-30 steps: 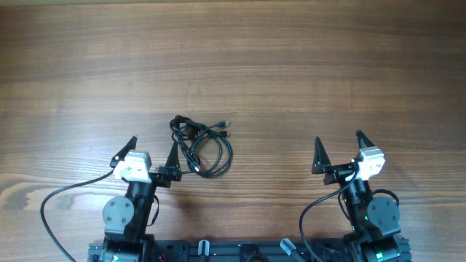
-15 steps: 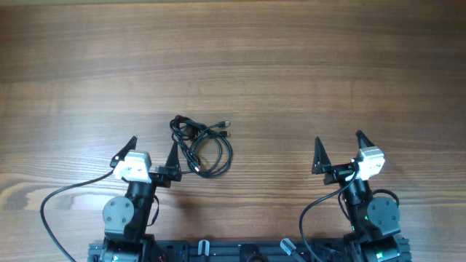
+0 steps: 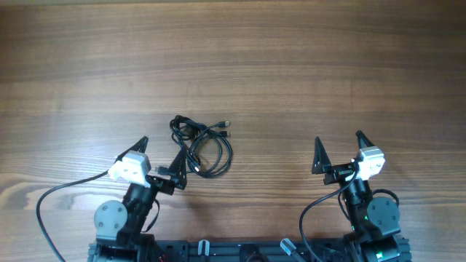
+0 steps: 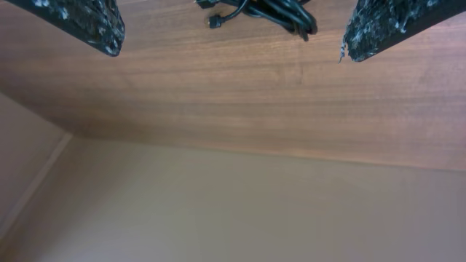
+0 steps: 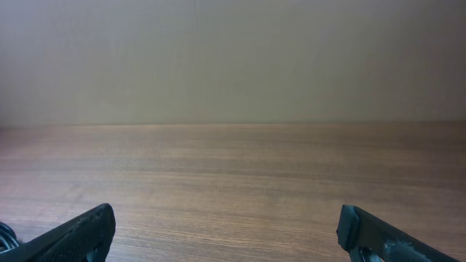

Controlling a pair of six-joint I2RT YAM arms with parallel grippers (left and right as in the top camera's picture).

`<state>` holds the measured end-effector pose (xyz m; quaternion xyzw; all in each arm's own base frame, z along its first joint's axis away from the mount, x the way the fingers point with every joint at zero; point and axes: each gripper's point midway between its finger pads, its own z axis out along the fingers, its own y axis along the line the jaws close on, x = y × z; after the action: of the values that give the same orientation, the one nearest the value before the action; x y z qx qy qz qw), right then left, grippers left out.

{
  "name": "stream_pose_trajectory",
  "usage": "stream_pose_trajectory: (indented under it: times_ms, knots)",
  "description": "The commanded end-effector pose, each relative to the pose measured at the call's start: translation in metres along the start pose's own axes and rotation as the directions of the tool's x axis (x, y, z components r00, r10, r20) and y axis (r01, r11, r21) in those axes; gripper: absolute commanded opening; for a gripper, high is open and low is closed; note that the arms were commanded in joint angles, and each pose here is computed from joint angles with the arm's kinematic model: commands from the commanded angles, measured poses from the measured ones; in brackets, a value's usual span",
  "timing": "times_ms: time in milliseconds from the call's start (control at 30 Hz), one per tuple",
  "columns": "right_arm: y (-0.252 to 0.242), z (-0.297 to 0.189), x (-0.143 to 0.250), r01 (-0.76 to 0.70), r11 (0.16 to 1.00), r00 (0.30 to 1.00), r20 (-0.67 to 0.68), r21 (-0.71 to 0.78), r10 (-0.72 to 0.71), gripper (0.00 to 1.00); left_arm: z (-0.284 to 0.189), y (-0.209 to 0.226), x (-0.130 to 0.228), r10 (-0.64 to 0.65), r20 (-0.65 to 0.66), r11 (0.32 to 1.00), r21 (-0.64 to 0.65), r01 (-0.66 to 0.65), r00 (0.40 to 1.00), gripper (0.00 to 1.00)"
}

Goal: Untangle cables
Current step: 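Reach the left gripper down and grasp the black cable bundle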

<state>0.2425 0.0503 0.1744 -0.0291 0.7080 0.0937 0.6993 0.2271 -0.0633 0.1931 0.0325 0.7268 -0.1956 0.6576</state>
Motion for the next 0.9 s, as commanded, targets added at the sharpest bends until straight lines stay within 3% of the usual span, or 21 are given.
stream_pose_trajectory:
  times_ms: [0, 200, 467, 700, 867]
  knots:
    - [-0.004, 0.0, -0.001, -0.015, 1.0, 1.0, 0.004, 0.019, 0.015, 1.0, -0.01, -0.01, -0.026, -0.003, 0.025, 1.0, 0.019, 0.003, 1.0, 1.0]
    - [-0.004, 0.0, -0.001, -0.015, 1.0, 1.0, 0.004, 0.019, 0.015, 1.0, -0.014, -0.016, -0.047, -0.029, -0.08, 1.0, -0.007, 0.028, 0.996, 1.0]
    - [-0.004, 0.0, -0.001, -0.015, 1.0, 1.0, 0.004, 0.019, 0.015, 1.0, 0.031, -0.008, -0.056, -0.103, -0.33, 0.994, -0.079, 0.081, 0.939, 1.0]
    - [-0.004, 0.0, -0.001, -0.015, 1.0, 1.0, 0.004, 0.019, 0.015, 1.0, 0.067, 0.004, -0.042, -0.182, -0.544, 0.981, -0.162, 0.111, 0.819, 1.0]
    - [-0.004, 0.0, -0.001, -0.015, 1.0, 1.0, 0.004, 0.019, 0.015, 1.0, 0.074, 0.016, 0.002, -0.246, -0.696, 0.966, -0.231, 0.113, 0.674, 1.0]
